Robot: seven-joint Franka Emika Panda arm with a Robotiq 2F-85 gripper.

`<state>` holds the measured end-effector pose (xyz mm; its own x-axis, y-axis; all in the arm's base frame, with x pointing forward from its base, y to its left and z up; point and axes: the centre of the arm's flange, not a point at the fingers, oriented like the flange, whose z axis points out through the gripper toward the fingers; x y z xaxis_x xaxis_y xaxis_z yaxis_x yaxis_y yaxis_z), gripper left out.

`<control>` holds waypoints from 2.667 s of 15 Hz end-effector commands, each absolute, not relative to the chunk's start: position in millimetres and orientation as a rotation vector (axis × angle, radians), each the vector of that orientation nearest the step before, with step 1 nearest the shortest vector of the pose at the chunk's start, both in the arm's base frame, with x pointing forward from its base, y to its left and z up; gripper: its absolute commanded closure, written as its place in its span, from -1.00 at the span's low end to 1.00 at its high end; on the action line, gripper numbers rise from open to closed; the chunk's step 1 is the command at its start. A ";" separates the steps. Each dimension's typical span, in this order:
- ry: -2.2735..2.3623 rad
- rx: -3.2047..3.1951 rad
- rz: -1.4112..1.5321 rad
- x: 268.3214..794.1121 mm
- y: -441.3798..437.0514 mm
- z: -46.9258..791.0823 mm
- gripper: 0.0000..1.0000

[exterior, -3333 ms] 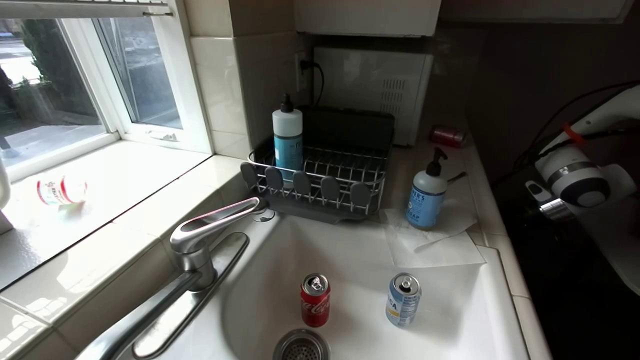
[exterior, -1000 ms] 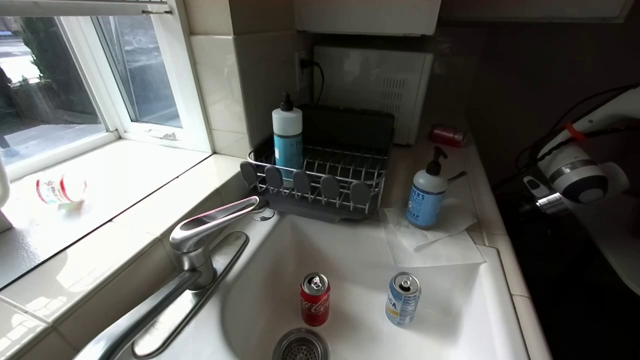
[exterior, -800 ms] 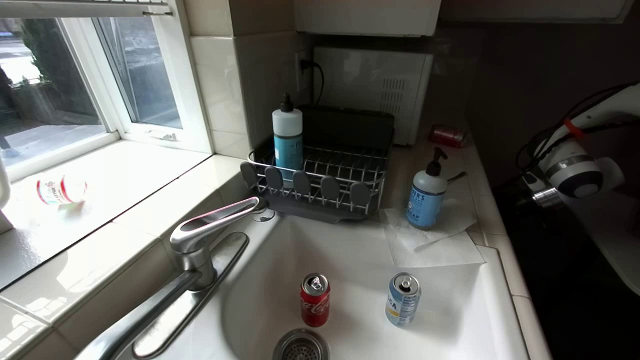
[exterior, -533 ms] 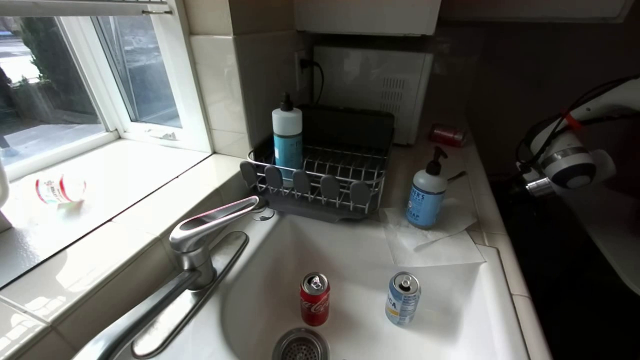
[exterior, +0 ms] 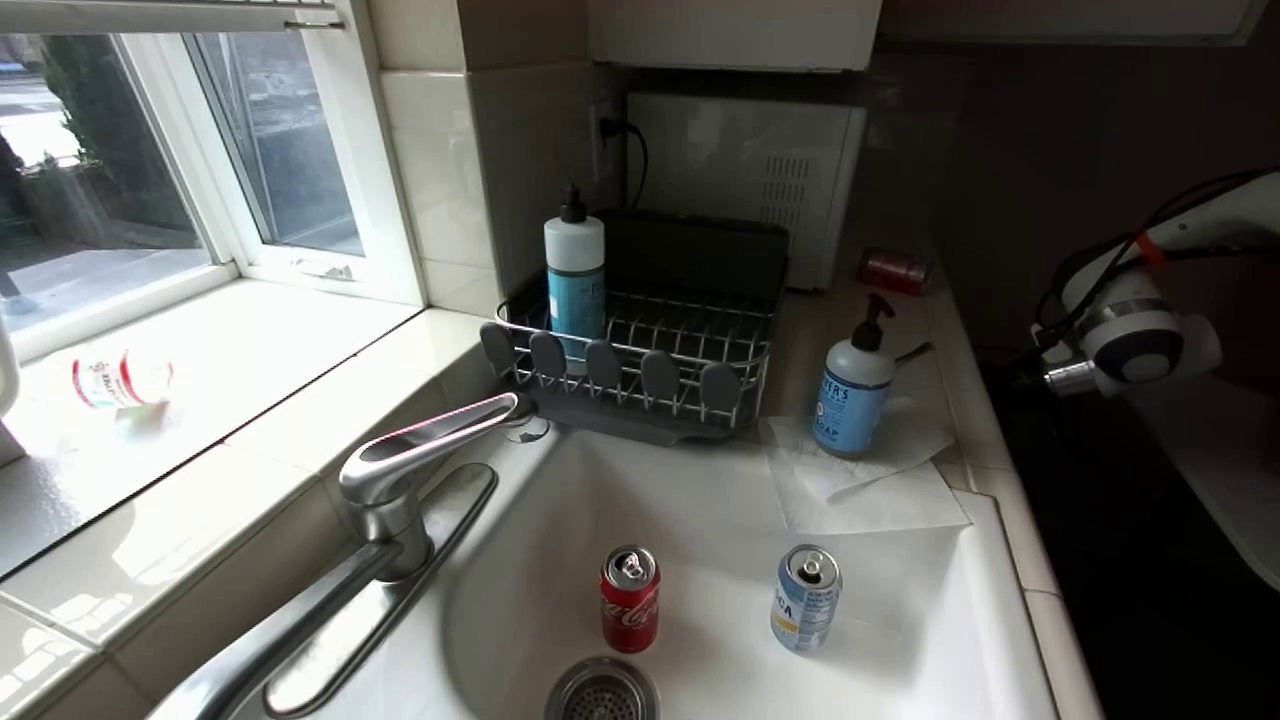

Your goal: Close the drawer completely

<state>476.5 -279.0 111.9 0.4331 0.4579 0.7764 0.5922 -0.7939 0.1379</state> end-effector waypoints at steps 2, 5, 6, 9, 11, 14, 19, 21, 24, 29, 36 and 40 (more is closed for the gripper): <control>-0.953 -2.485 -1.336 489.4 -260.7 110.5 -1.00; -1.015 -2.550 -1.278 478.9 -268.2 125.5 -1.00; -1.025 -2.563 -1.258 475.9 -268.9 130.3 -1.00; -1.102 -2.633 -1.186 464.7 -269.6 150.2 -1.00; -1.150 -2.682 -1.108 456.6 -271.7 164.8 -1.00; -1.159 -2.788 -0.994 445.0 -276.2 186.5 -1.00; -1.105 -2.894 -0.736 427.0 -276.3 195.6 -1.00; -1.091 -2.894 -0.645 418.7 -274.3 188.4 -1.00; -1.093 -2.840 -0.566 416.3 -266.6 167.4 -1.00; -1.025 -2.632 -0.704 435.9 -253.8 139.7 -1.00; -0.910 -2.528 -0.907 445.7 -268.0 96.0 -1.00; -0.855 -2.403 -1.063 447.8 -257.5 74.1 -1.00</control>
<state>442.9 -265.9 98.7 0.5829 0.4222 0.6943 0.6476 -0.7575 -0.0830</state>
